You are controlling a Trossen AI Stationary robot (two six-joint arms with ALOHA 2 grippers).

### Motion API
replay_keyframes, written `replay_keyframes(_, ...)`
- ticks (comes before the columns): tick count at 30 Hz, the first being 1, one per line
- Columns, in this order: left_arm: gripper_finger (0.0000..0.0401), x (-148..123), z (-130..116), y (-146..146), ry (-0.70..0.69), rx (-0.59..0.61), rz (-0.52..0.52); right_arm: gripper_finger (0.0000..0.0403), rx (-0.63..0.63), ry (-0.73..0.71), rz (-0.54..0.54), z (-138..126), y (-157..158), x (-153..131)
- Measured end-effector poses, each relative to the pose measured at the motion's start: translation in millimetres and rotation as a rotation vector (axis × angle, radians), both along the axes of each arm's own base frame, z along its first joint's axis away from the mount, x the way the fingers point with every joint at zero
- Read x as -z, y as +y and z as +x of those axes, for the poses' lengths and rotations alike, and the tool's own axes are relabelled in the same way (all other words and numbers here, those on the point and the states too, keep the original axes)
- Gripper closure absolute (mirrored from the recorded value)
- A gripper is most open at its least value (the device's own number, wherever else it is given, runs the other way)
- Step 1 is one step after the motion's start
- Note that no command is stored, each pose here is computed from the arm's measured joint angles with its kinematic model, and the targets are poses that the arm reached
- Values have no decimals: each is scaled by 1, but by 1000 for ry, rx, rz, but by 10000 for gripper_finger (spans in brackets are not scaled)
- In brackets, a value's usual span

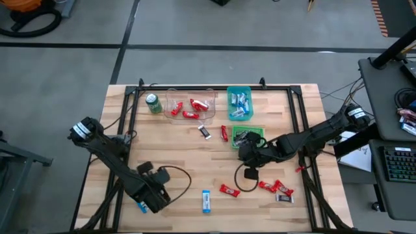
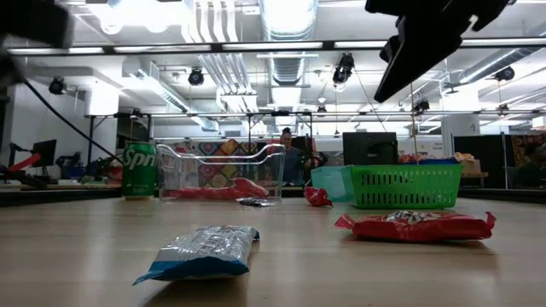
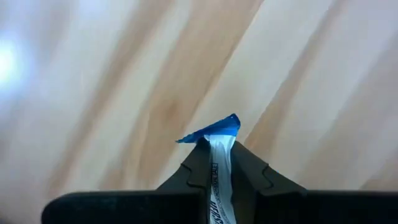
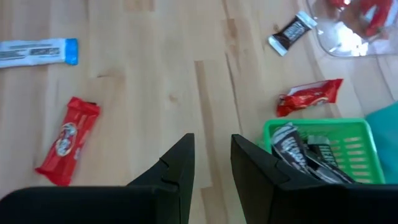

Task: Sort candy
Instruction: Put the white chocolate bar into the blue bin

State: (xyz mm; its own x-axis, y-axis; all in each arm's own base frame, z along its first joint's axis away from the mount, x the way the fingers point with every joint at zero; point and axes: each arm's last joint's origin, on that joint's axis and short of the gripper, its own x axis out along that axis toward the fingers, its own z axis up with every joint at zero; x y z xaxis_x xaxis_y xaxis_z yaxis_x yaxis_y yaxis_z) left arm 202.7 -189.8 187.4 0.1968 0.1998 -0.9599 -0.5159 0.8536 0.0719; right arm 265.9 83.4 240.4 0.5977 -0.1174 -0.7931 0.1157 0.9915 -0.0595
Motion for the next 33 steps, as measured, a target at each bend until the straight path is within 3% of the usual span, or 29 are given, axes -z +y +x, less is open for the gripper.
replay_keyframes(10,392,-56,21,-5,-465,325,200,310,-63,-61,16,0,16,-2)
replay_keyframes(16,392,-68,41,-13,-677,544,302,310,-223,-303,-22,15,32,-1)
replay_keyframes(23,392,-77,70,-7,-970,856,330,310,-414,-555,-18,31,44,3)
replay_keyframes(28,392,-77,83,12,-1008,874,450,310,-429,-612,-10,39,48,7)
replay_keyframes(33,392,-75,92,28,-1002,862,454,309,-429,-681,-42,46,50,10)
